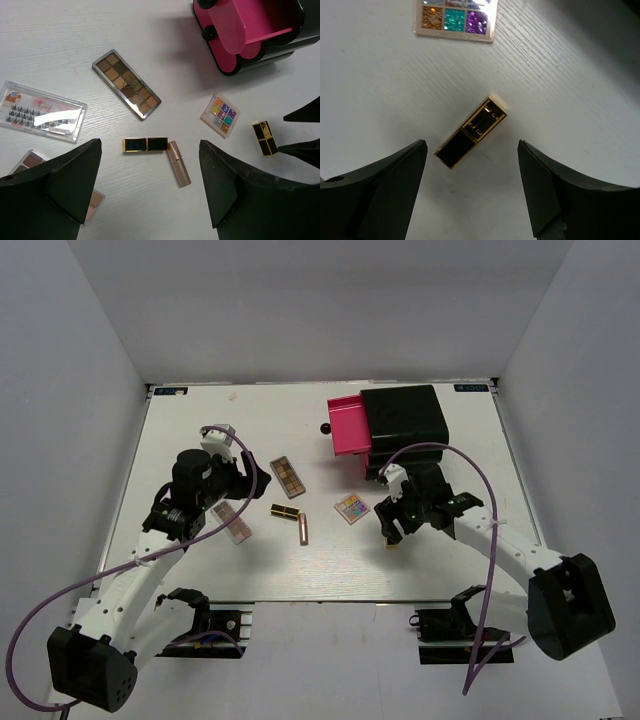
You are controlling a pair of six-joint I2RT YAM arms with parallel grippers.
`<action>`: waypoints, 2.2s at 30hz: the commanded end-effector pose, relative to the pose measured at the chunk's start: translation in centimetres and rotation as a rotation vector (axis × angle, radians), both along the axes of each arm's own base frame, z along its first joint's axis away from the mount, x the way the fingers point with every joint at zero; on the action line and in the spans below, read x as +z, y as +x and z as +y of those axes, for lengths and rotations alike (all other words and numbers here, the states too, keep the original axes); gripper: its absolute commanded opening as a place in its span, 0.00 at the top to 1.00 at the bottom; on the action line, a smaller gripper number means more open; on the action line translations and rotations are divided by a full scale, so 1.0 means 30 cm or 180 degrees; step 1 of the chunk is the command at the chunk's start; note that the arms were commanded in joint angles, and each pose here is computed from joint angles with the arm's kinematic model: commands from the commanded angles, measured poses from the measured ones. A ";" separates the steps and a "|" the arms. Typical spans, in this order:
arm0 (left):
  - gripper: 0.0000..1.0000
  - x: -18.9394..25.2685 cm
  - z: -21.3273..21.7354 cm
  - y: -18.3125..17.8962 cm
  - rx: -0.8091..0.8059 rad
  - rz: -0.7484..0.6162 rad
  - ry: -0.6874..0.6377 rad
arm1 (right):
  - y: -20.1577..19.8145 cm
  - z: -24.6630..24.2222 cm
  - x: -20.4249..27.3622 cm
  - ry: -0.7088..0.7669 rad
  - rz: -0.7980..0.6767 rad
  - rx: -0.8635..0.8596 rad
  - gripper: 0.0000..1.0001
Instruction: Organize the makeup
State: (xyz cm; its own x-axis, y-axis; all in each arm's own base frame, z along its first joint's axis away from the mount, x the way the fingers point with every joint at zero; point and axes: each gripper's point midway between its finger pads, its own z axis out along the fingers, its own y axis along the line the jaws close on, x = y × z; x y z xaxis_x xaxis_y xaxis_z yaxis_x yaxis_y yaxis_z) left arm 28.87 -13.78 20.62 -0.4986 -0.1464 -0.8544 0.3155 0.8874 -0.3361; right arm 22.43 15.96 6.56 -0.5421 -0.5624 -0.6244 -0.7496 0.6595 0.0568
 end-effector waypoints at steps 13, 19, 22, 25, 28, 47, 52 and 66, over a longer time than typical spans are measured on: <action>0.11 -0.006 0.004 -0.014 -0.0032 0.0001 0.0037 | 0.050 0.003 -0.085 -0.0210 0.0241 -0.0331 0.30; 0.11 -0.004 0.002 -0.018 -0.0044 -0.0004 0.0025 | 0.040 0.013 -0.111 -0.0261 0.0333 -0.0250 0.42; 0.11 -0.004 -0.001 -0.018 -0.0055 0.0000 0.0015 | 0.033 0.014 -0.117 -0.0282 0.0342 -0.0185 0.50; 0.11 -0.005 -0.001 -0.018 -0.0055 0.0004 0.0016 | 0.020 0.022 -0.112 -0.0251 0.0341 -0.0073 0.59; 0.12 -0.008 -0.001 -0.017 -0.0055 0.0009 0.0018 | 0.002 0.029 -0.106 -0.0238 0.0338 0.0101 0.72; 0.15 -0.034 -0.045 -0.018 -0.0124 0.0112 -0.0200 | 0.282 0.346 0.669 0.0900 -0.0767 0.0778 1.00; 0.18 -0.076 -0.045 -0.007 0.0123 0.0412 -0.0398 | 0.491 0.402 0.802 0.1020 -0.1065 0.0224 1.00; 0.20 -0.140 -0.068 -0.033 0.0674 0.1226 -0.0965 | 0.904 0.431 0.637 0.0257 -0.1372 -0.0588 1.00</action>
State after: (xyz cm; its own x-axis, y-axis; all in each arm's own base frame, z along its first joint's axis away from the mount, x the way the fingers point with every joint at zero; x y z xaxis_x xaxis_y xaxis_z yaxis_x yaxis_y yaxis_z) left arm 28.04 -15.62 16.38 -0.6886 -0.4401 -0.5763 0.0123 0.7876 -0.6161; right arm 47.89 30.08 22.56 -0.3595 -0.4323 -0.8270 -0.6609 0.7436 -0.1014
